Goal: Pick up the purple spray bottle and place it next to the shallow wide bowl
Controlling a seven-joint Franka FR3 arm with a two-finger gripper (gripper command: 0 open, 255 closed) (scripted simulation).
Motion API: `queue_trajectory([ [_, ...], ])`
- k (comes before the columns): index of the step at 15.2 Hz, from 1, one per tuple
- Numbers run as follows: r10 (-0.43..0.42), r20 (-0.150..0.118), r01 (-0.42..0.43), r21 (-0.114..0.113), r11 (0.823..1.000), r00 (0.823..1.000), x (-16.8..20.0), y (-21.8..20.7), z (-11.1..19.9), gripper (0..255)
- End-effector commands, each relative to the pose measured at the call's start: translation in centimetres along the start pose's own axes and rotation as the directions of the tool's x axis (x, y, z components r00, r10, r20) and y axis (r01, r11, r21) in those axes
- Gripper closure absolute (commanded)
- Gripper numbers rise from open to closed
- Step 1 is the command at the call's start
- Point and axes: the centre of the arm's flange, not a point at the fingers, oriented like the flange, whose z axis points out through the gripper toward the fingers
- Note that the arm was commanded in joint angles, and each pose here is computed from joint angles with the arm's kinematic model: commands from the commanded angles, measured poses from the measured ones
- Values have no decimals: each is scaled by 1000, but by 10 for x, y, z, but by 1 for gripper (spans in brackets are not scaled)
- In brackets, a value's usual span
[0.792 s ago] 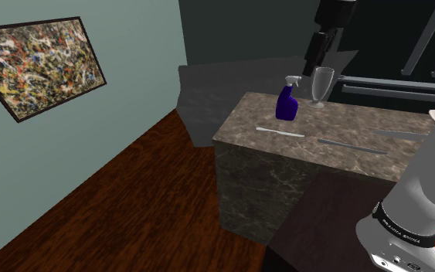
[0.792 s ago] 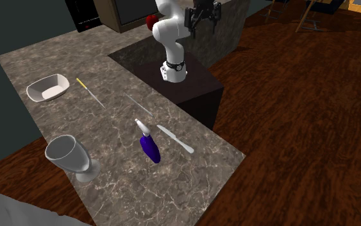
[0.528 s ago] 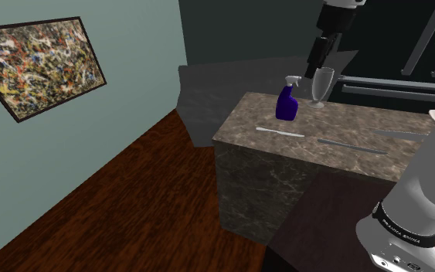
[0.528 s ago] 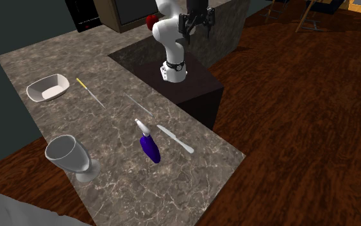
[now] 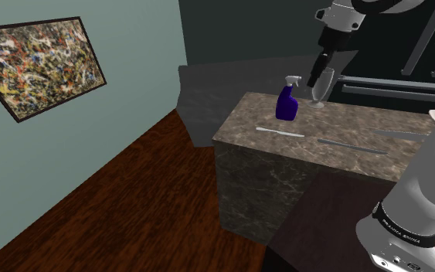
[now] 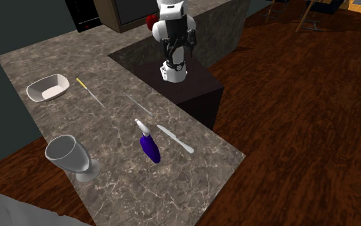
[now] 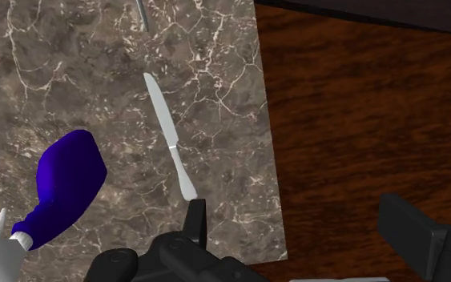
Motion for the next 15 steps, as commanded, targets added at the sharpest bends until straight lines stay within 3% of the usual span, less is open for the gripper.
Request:
queue_trajectory([
  [1, -18, -14, 18, 4, 1000, 1000, -3, 24, 16, 0],
  [15, -125, -105, 130, 40, 991, 987, -6, 181, 125, 0],
])
